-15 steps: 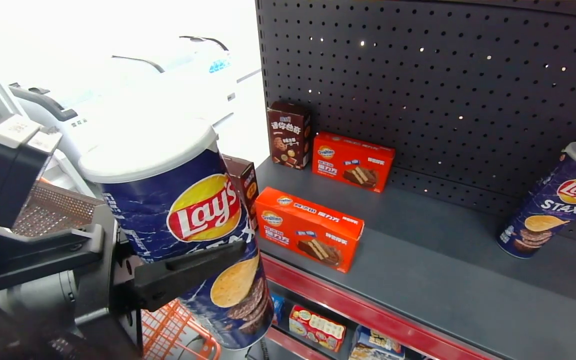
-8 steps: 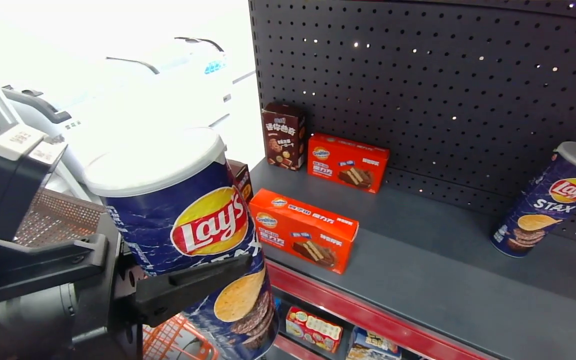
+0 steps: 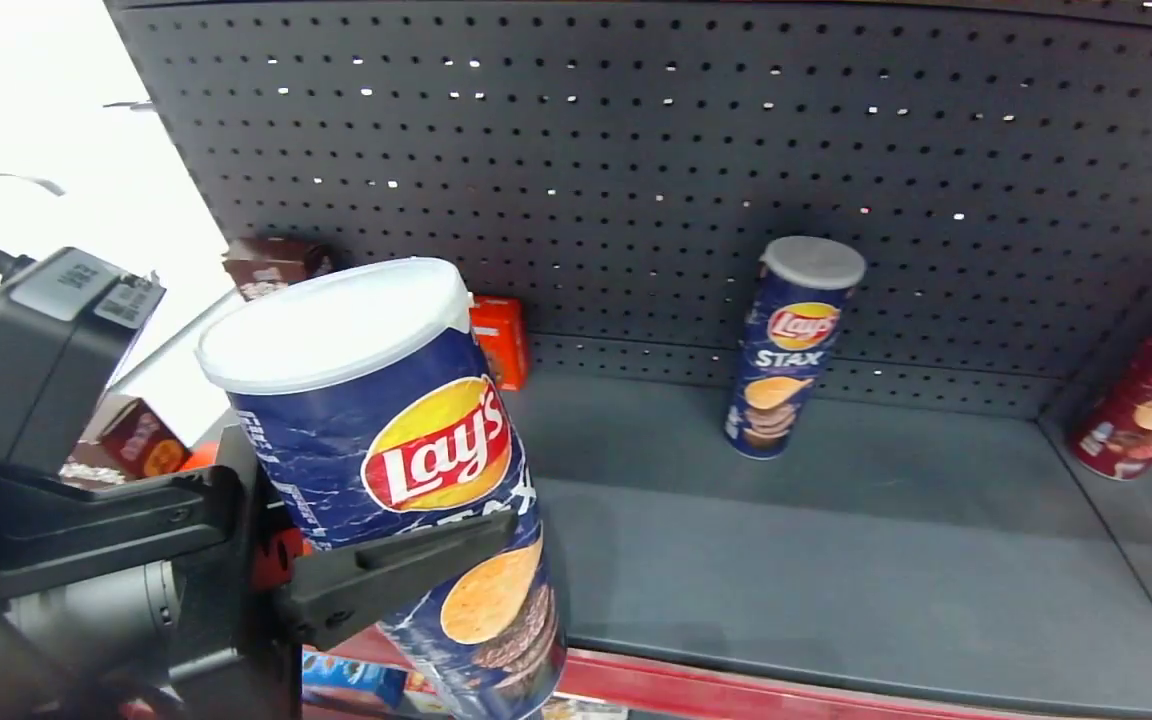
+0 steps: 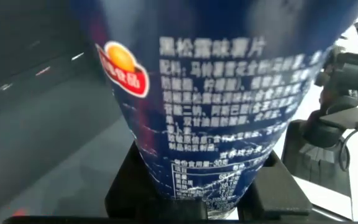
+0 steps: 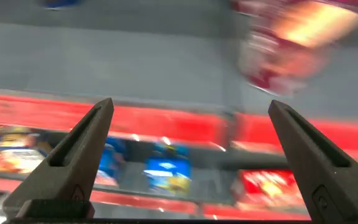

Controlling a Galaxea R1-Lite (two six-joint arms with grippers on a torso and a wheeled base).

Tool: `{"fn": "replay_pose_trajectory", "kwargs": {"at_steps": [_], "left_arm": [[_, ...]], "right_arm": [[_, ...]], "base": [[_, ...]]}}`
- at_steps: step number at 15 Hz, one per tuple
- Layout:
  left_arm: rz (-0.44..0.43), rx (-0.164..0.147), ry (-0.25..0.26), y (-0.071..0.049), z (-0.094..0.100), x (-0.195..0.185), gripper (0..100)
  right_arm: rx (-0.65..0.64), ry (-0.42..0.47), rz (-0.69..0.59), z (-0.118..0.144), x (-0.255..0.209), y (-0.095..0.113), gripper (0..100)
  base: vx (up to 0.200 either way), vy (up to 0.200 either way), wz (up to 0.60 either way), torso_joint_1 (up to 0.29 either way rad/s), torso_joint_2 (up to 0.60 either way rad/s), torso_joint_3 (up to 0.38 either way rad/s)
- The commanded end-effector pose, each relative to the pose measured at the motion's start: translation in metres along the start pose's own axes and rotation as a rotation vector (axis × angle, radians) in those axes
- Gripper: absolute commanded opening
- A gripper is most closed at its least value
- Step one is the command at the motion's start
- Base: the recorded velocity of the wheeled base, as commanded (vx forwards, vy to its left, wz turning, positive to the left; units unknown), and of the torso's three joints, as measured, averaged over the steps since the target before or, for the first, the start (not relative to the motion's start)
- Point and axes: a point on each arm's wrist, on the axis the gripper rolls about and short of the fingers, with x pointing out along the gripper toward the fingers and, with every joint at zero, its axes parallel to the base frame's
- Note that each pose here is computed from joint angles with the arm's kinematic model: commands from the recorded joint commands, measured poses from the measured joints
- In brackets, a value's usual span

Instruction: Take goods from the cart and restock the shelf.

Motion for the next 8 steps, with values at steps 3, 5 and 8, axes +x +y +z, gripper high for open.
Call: {"fn": "replay_pose_trajectory", "kwargs": {"at_steps": [3,5,8], "left_arm": [[0.003,-0.004,0.008,0.0007,-0.0020,0.0007,0],[0.005,-0.004,0.008,0.0010,-0.0019,0.0006,0],[0.011,-0.002,0.004,0.0021,-0.0008,-0.0002,0]], "right_arm": [[0.001,0.001,0.000,0.0000,0.0001,0.0000,100],[0.000,0.001,0.000,0.0000,0.0001,0.0000,100],[0.000,0.001,0.000,0.0000,0.0001,0.0000,100]], "base": [[0.000,0.000,-0.20,0.001,0.00,0.001],[0.000,0.000,0.00,0.000,0.00,0.000],[0.000,0.000,0.00,0.000,0.00,0.000]]}}
